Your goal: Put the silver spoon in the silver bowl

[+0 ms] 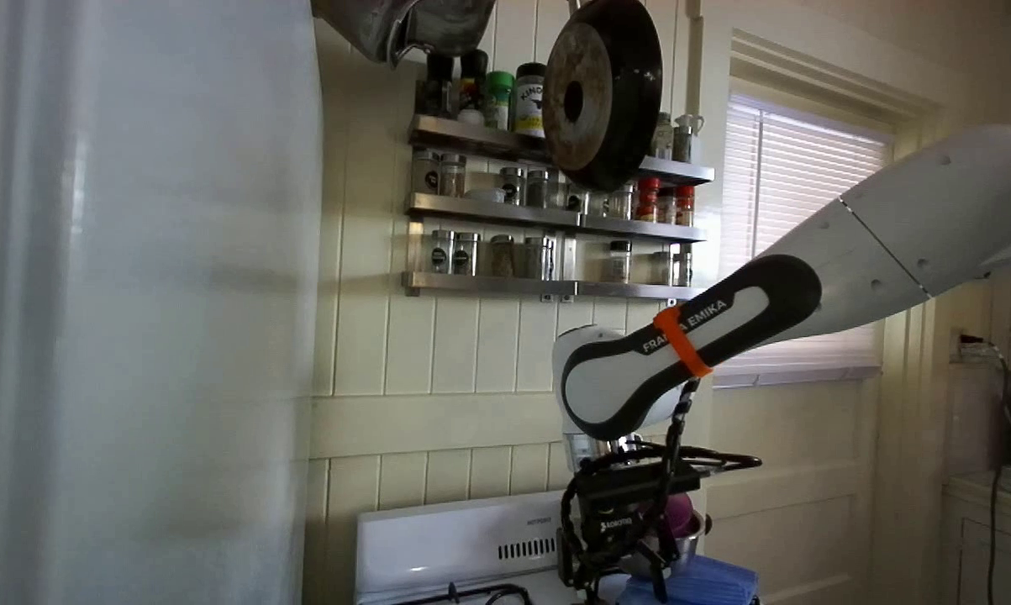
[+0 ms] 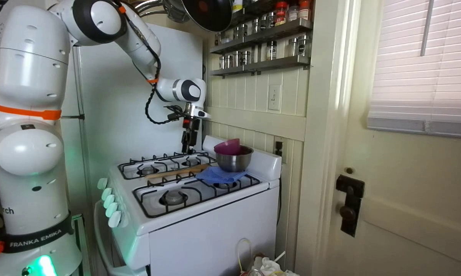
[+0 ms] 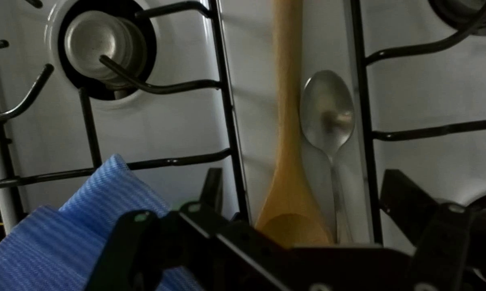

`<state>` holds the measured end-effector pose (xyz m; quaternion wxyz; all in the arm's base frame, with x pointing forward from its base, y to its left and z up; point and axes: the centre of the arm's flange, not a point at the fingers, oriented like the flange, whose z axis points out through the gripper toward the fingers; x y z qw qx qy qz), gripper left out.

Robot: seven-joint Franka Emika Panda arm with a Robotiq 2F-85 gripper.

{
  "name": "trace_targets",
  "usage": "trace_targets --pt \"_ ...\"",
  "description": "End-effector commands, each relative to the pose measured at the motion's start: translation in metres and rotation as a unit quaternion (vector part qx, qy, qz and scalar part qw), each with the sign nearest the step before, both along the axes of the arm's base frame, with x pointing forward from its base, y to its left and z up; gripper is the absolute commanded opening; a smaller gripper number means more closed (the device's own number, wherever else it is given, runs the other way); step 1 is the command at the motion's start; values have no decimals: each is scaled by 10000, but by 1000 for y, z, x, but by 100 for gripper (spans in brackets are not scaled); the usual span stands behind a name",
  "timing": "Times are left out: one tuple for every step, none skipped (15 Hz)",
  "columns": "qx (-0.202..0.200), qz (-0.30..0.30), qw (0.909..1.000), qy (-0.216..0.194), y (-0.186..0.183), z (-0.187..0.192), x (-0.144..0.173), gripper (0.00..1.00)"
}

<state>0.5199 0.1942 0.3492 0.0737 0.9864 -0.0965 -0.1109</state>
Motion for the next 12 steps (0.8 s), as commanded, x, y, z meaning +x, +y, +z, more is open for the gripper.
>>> trace_targets --pt "56 -140 9997 -209 0 -6 -2 100" --pt "123 -188 9990 -377 1 -13 -4 100" --pt "248 -248 9977 -577 3 -20 -8 100" --pt "330 -266 9964 -735 6 -26 -12 100" --pt "473 -271 9946 -888 9 -31 -20 100" --pt "580 -260 9932 -978 12 -36 -29 100" --pt "604 -236 9919 -1094 15 -40 -39 100" --pt "606 -240 9902 -1232 18 -43 -47 100" --pt "577 -219 9895 -1303 19 -45 -53 100" --pt "497 -239 9878 -1460 20 -48 -57 100" --pt "441 -183 9864 -1574 19 -48 -60 100" --pt "424 -177 9855 -1632 17 -45 -62 100"
